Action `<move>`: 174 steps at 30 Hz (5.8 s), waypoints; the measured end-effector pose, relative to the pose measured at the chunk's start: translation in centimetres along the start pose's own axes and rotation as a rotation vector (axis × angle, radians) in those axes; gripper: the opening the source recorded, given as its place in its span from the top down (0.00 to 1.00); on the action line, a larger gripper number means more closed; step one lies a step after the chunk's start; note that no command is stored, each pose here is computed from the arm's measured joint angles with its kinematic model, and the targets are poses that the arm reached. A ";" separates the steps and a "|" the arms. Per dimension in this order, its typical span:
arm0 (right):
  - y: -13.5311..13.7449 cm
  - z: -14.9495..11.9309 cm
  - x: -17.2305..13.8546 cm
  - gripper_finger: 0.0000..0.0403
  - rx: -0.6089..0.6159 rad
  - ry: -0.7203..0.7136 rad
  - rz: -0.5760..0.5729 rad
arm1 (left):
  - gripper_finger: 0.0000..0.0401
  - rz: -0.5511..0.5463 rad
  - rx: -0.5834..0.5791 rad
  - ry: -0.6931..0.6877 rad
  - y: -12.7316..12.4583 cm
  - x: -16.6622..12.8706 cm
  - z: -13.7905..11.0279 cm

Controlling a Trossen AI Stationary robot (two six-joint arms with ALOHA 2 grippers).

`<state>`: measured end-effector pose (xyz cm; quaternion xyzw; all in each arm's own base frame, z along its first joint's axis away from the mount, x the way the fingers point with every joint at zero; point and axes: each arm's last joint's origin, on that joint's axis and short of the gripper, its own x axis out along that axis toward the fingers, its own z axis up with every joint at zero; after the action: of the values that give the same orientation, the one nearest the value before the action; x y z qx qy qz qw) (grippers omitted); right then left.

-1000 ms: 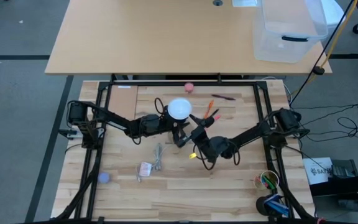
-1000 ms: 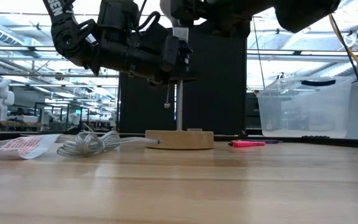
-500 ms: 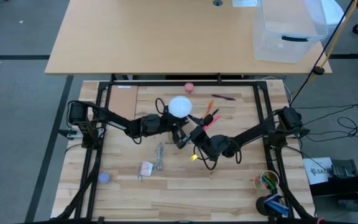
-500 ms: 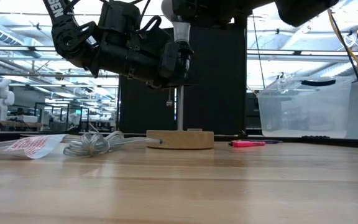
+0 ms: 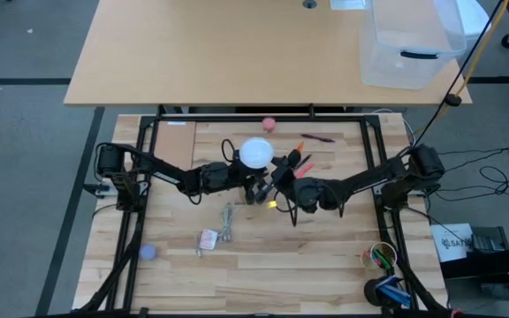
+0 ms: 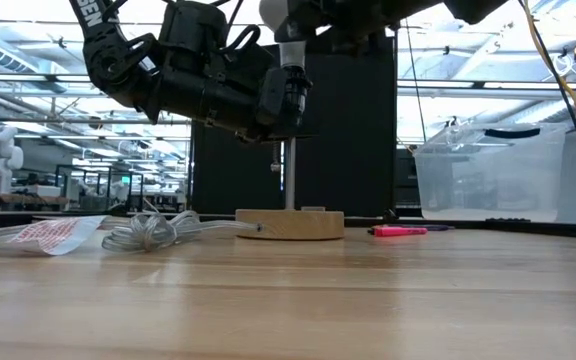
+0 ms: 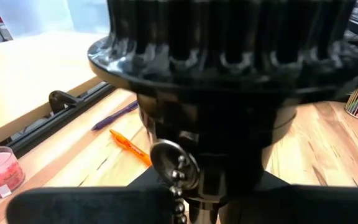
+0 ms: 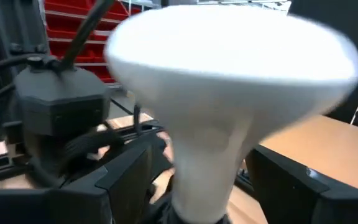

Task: Screw lightbulb
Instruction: Remove the white lightbulb from the desk lamp

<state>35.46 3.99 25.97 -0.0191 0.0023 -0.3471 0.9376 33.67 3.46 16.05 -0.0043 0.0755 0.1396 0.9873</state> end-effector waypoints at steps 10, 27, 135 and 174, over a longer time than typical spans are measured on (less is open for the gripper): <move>-0.9 0.9 0.0 0.41 -0.073 0.004 0.041 | 0.86 -0.026 0.017 0.008 0.0 0.0 0.0; -2.7 1.6 0.5 0.57 -0.111 0.074 0.226 | 0.86 -0.315 0.026 0.020 0.8 0.1 -0.2; -2.4 -0.2 -0.3 0.62 0.014 0.018 0.393 | 0.93 -0.542 0.036 0.069 1.1 0.0 -0.8; -5.5 3.9 -3.8 0.27 -0.141 0.047 0.831 | 0.93 -0.675 0.083 0.060 0.4 -0.3 -0.8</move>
<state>29.11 2.45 30.03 -0.0725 0.0551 0.0613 0.9940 33.13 3.78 15.29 0.0069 0.1046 -0.1983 0.9745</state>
